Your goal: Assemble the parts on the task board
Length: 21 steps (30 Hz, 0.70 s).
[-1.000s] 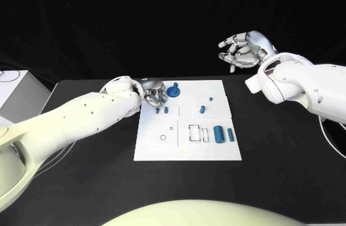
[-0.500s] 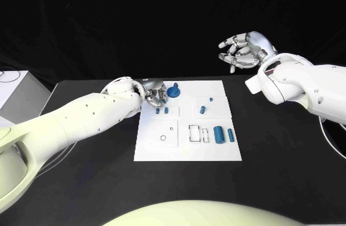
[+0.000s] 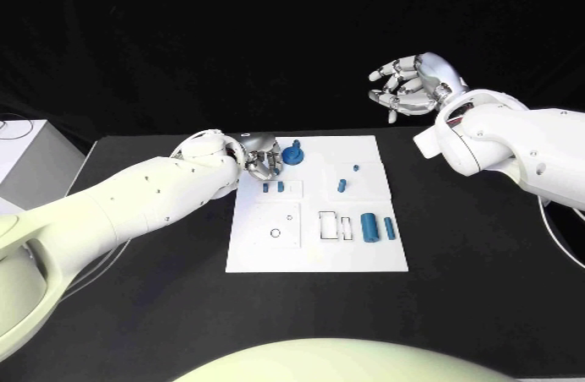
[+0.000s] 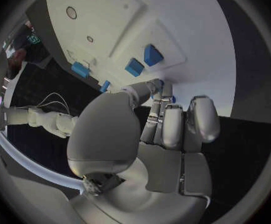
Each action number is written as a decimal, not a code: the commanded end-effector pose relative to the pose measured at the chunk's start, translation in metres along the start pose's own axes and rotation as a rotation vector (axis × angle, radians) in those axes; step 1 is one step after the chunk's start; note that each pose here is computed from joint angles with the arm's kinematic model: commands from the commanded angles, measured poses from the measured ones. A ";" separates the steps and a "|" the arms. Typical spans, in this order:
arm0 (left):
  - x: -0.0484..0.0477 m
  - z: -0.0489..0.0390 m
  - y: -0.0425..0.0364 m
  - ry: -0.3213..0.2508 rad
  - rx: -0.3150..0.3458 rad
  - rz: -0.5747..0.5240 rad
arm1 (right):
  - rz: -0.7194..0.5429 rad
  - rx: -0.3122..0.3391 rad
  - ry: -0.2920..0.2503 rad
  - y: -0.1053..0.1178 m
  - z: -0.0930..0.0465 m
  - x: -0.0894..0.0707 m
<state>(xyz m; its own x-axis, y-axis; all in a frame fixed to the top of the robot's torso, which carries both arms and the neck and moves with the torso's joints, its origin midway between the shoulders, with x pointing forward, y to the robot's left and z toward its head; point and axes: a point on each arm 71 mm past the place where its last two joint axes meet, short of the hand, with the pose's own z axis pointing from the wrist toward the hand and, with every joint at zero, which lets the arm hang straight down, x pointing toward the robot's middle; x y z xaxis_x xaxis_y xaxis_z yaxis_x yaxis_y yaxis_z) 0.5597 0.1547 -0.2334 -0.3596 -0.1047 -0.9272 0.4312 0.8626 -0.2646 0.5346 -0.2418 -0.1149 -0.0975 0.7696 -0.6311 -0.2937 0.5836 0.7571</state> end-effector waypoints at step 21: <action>0.0029 -0.0019 0.0013 0.029 -0.002 -0.004 | -0.005 -0.010 0.009 0.000 0.000 0.000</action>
<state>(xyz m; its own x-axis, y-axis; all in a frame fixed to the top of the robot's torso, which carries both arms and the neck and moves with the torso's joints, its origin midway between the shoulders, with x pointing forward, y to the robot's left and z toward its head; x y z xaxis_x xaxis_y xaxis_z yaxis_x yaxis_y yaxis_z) 0.5589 0.1559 -0.2332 -0.3717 -0.1006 -0.9229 0.4308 0.8619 -0.2675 0.5347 -0.2425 -0.1149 -0.0964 0.7695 -0.6314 -0.2926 0.5844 0.7569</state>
